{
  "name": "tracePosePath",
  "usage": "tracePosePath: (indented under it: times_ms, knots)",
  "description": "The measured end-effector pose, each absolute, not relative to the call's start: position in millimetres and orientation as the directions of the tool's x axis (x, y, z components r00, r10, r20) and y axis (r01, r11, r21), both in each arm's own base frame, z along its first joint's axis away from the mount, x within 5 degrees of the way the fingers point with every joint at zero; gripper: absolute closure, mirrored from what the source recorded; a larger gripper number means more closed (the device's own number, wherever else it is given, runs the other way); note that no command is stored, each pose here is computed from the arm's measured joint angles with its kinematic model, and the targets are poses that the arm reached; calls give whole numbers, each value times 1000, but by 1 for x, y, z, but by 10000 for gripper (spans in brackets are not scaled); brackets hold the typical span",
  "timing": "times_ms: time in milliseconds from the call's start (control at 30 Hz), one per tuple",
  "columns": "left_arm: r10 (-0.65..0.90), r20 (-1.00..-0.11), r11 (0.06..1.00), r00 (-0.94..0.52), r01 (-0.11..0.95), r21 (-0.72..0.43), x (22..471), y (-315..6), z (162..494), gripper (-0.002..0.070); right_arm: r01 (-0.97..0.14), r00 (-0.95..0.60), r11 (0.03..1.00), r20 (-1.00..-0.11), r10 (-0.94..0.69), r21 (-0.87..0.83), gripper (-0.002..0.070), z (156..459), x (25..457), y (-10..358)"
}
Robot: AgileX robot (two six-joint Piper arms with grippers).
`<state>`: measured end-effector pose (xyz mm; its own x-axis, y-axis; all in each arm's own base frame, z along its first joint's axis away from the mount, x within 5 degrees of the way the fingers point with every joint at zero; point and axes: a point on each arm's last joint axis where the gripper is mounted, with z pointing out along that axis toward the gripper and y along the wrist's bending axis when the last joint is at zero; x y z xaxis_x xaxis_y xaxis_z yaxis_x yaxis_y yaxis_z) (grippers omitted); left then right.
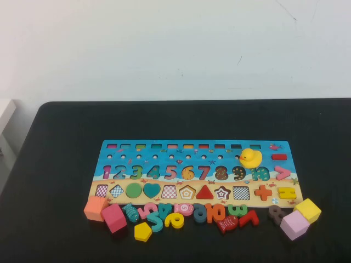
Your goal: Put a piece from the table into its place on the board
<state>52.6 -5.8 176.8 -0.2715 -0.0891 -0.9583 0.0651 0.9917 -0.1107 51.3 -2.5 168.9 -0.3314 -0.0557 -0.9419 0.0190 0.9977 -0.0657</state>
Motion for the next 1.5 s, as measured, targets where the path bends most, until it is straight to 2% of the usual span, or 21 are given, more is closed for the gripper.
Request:
tracePosePath:
  times_ms: [1033, 1167, 1267, 1400, 1500]
  knots:
    - [-91, -958, 992, -272, 65, -113, 53, -6, 177, 676, 19, -331, 998, -942, -54, -64, 657, 169, 51, -2]
    - [32, -965, 998, -260, 65, 15, 53, -3, 177, 676, 19, -331, 998, -942, -54, -64, 657, 169, 51, -2]
    - [59, -967, 997, -246, 65, 44, 53, -2, 178, 676, 19, -331, 998, -942, -54, -64, 657, 169, 51, -2]
    - [-31, -982, 996, -185, 74, -46, 54, -5, 184, 676, 19, -331, 998, -942, -54, -64, 657, 169, 51, -2]
    - [-255, -960, 961, -115, 81, -265, 55, -7, 192, 676, 19, -331, 998, -942, -54, -64, 657, 169, 51, -2]
